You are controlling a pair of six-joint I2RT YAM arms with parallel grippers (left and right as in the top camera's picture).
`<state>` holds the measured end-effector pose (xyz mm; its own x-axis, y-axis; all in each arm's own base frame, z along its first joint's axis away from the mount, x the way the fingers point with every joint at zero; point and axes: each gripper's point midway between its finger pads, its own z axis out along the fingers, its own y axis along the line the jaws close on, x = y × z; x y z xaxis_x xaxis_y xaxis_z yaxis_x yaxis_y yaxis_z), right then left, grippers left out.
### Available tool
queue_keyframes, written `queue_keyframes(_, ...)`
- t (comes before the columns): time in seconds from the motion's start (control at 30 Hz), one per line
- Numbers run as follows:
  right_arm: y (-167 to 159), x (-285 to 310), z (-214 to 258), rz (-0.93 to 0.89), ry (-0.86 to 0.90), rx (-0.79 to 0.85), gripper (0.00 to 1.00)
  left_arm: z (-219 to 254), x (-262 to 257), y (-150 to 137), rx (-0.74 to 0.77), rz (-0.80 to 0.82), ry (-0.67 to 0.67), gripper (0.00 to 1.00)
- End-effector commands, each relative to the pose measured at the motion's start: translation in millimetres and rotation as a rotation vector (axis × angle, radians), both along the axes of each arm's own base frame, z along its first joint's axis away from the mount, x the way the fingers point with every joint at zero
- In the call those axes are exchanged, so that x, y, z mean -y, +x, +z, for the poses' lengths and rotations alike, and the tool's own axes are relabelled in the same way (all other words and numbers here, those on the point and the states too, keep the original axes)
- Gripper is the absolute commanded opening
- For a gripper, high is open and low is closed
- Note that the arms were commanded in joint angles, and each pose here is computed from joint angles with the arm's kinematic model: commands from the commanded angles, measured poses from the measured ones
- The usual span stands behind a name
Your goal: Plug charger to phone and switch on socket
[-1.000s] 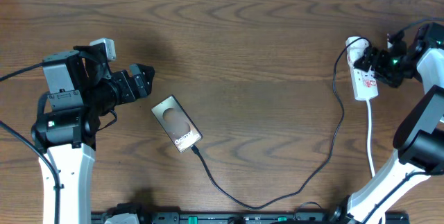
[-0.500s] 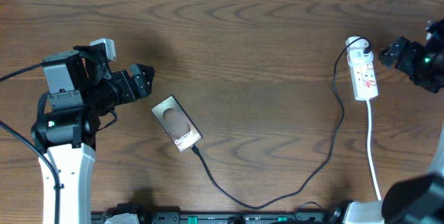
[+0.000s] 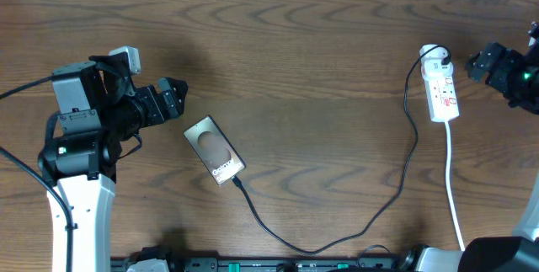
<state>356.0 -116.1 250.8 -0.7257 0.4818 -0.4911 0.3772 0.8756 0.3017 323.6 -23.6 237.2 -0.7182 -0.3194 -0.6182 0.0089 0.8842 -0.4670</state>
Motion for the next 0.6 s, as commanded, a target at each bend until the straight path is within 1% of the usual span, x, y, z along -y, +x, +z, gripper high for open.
queue_keyframes(0.0, 0, -4, 2, -0.002, 0.014, 0.006, 0.99, 6, 2, 0, 0.021, -0.020, 0.008, 0.91)
queue_keyframes(0.13, 0, -4, 3, -0.001, 0.014, 0.007, 0.99, 14, 5, -4, 0.050, -0.028, 0.013, 0.91)
queue_keyframes(0.17, 0, -4, 2, -0.002, 0.014, 0.006, 0.99, 16, 5, -10, 0.053, -0.031, 0.035, 0.91)
queue_keyframes(0.23, 0, -4, 2, -0.002, 0.014, 0.006, 0.99, 12, -2, -21, 0.029, 0.011, 0.101, 0.91)
queue_keyframes(0.27, 0, -4, 2, -0.002, 0.014, 0.006, 0.99, 10, -7, -29, 0.021, 0.041, 0.151, 0.91)
queue_keyframes(0.3, 0, -4, 2, -0.002, 0.015, 0.006, 0.99, 9, -14, -41, 0.039, 0.090, 0.239, 0.91)
queue_keyframes(0.33, 0, -4, 2, -0.002, 0.015, 0.006, 0.99, 10, -17, -47, 0.054, 0.107, 0.275, 0.91)
queue_keyframes(0.37, 0, -4, 2, -0.002, 0.014, 0.006, 0.99, 11, -19, -60, 0.095, 0.136, 0.332, 0.91)
queue_keyframes(0.4, 0, -4, 2, -0.002, 0.014, 0.006, 0.99, 16, -19, -68, 0.168, 0.151, 0.352, 0.91)
queue_keyframes(0.47, 0, -4, 2, -0.002, 0.015, 0.006, 0.99, 25, -18, -72, 0.270, 0.168, 0.346, 0.91)
queue_keyframes(0.5, 0, -4, 2, -0.002, 0.014, 0.006, 0.99, 34, -19, -73, 0.366, 0.185, 0.335, 0.91)
queue_keyframes(0.53, 0, -4, 2, -0.002, 0.015, 0.006, 0.99, 39, -19, -75, 0.430, 0.197, 0.328, 0.91)
queue_keyframes(0.57, 0, -4, 2, -0.002, 0.015, 0.006, 0.99, 48, -19, -77, 0.542, 0.219, 0.314, 0.91)
